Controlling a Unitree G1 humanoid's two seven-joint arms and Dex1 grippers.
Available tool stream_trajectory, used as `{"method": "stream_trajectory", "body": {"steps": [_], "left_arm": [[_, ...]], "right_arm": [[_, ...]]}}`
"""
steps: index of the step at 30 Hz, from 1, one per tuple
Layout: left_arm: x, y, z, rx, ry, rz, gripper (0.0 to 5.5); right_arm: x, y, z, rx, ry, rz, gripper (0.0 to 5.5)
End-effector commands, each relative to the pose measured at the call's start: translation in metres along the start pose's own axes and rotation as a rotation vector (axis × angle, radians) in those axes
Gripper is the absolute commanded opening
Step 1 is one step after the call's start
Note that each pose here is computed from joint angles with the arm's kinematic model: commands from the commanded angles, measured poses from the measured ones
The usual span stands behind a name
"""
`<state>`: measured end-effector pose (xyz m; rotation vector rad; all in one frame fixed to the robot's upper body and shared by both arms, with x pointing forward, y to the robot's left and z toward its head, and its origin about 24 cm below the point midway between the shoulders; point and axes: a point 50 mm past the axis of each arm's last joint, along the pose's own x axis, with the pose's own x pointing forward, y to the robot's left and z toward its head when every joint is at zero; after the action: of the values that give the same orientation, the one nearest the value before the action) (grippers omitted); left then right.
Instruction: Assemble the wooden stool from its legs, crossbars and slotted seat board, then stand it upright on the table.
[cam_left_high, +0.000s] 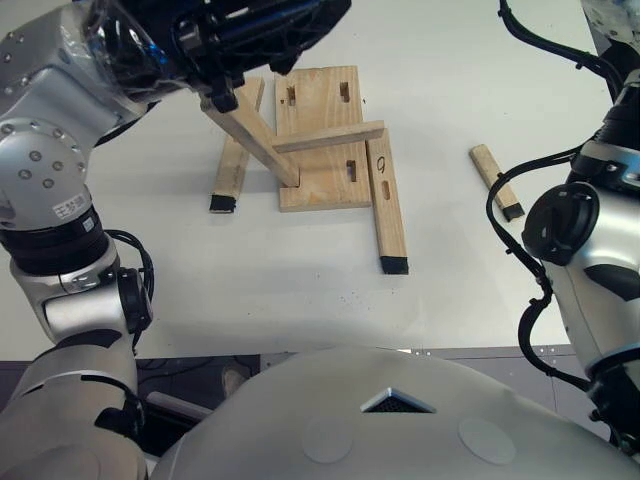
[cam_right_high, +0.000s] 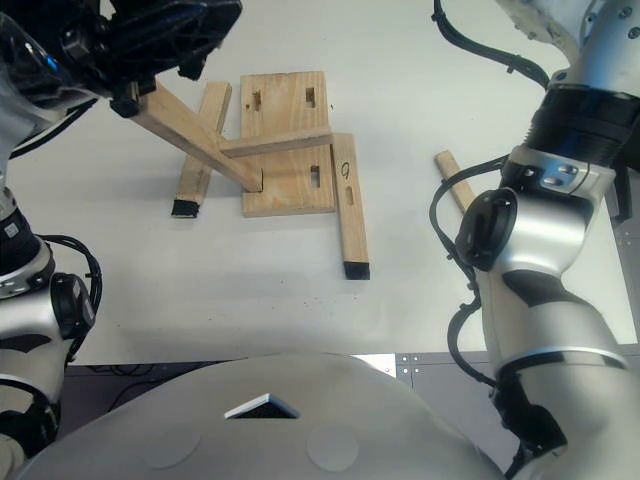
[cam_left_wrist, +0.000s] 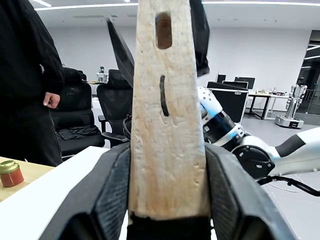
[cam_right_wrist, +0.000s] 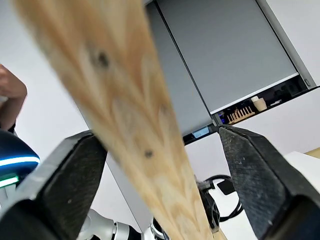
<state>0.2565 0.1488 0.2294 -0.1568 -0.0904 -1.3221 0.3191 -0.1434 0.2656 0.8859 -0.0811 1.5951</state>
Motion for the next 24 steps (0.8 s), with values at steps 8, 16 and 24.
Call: {"method": "stream_trajectory", "body": {"steps": [8,16,24], "left_arm": [[-0.008,0.004,-0.019,-0.020,0.080,0.030,2.02],[-0.009,0.021,-0.006,-0.039,-0.023,0.125,2.75],[-0.021,0.026,0.015,-0.106,-0.196,0.184,3.23]], "right_arm": [[-0.005,0.016,0.015,0.031,-0.017,0.106,2.51],[0.000,0.006,0.017,-0.103,-0.076,-0.010,2.45],[-0.026,-0.010,0.027,-0.318,-0.137,-0.284,2.05]]}}
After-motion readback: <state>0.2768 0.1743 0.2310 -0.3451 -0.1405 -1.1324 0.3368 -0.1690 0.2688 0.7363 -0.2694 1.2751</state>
